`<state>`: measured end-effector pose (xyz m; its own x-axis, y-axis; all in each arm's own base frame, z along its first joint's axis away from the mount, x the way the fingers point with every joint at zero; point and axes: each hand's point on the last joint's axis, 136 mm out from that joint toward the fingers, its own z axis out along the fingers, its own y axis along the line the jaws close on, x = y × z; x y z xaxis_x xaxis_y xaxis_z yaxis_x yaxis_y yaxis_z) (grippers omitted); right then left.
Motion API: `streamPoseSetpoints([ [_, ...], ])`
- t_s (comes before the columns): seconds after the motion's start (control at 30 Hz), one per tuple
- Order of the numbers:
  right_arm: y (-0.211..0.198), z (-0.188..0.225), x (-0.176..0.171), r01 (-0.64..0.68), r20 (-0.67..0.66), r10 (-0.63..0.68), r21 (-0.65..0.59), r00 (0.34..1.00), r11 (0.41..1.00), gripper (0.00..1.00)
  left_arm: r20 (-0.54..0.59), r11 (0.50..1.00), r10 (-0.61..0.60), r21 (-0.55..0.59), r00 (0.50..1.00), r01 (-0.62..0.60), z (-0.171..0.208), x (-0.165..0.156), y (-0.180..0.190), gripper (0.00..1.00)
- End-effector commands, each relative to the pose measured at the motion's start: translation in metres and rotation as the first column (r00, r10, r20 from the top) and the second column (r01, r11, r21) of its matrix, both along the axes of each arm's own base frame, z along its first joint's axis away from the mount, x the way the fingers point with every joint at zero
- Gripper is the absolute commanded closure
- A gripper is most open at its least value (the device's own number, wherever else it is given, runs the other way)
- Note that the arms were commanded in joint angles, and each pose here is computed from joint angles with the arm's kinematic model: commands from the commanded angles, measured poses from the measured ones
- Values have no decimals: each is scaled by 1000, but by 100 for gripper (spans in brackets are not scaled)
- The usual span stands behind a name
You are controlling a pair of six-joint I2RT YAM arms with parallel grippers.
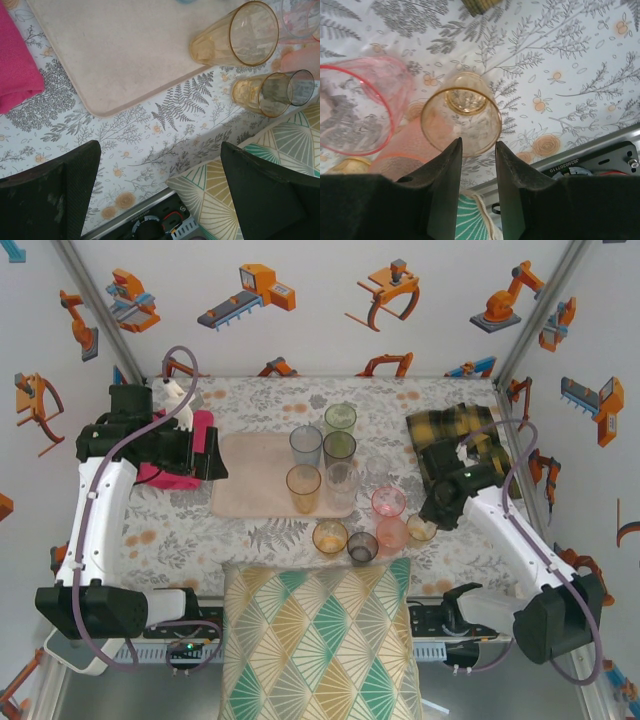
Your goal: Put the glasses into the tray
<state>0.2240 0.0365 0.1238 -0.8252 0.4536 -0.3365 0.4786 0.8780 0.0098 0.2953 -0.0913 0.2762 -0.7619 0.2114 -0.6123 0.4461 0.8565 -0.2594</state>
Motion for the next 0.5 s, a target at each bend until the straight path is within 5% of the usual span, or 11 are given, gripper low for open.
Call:
streamPoseSetpoints([
  [0.0,-7,-6,-5,65,20,-65,0,998,998,65,6,1000,-1,-14,1000,1,2,-2,-3,3],
  [0.47,-12,-37,-5,106,17,-106,10,994,994,67,3,1000,0,-16,1000,0,0,-1,-3,3],
])
